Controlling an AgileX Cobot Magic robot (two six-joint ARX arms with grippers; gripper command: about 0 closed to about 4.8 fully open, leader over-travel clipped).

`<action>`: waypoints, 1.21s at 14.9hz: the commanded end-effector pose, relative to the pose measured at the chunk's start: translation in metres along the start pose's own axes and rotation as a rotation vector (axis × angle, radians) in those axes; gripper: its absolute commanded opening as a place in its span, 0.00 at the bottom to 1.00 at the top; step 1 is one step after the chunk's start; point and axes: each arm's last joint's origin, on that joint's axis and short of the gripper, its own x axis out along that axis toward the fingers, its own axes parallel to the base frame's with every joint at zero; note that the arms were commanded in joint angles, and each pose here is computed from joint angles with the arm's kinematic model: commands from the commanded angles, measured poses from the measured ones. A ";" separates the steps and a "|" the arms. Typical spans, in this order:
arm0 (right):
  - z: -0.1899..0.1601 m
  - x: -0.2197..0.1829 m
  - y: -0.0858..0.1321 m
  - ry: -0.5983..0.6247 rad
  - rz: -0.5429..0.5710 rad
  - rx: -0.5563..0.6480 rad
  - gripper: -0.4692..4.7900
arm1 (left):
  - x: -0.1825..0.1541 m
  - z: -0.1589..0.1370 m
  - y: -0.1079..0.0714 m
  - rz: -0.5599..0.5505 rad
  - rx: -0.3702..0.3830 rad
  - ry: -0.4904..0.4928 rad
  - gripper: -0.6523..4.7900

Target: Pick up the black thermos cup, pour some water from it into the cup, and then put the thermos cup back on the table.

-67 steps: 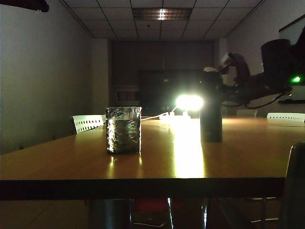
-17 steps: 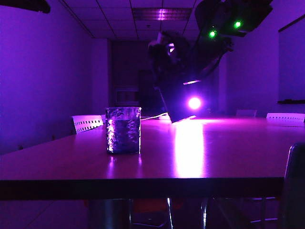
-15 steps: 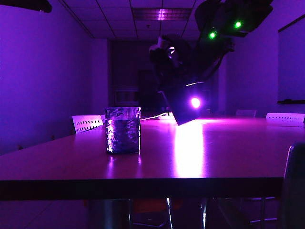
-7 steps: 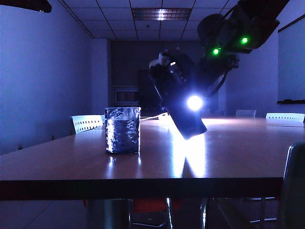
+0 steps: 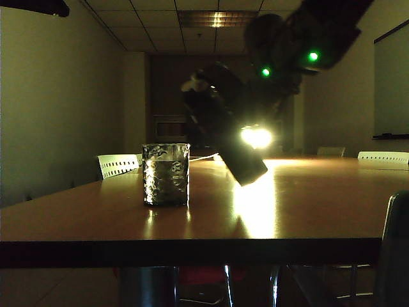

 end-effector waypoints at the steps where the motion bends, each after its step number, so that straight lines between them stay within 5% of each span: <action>1: 0.008 -0.006 -0.002 -0.139 -0.081 -0.014 0.40 | -0.001 0.004 -0.001 -0.027 0.005 -0.021 0.11; 18: 0.008 -0.005 0.017 -0.114 -0.098 -0.327 0.40 | -0.001 0.004 -0.002 -0.051 0.005 -0.019 0.11</action>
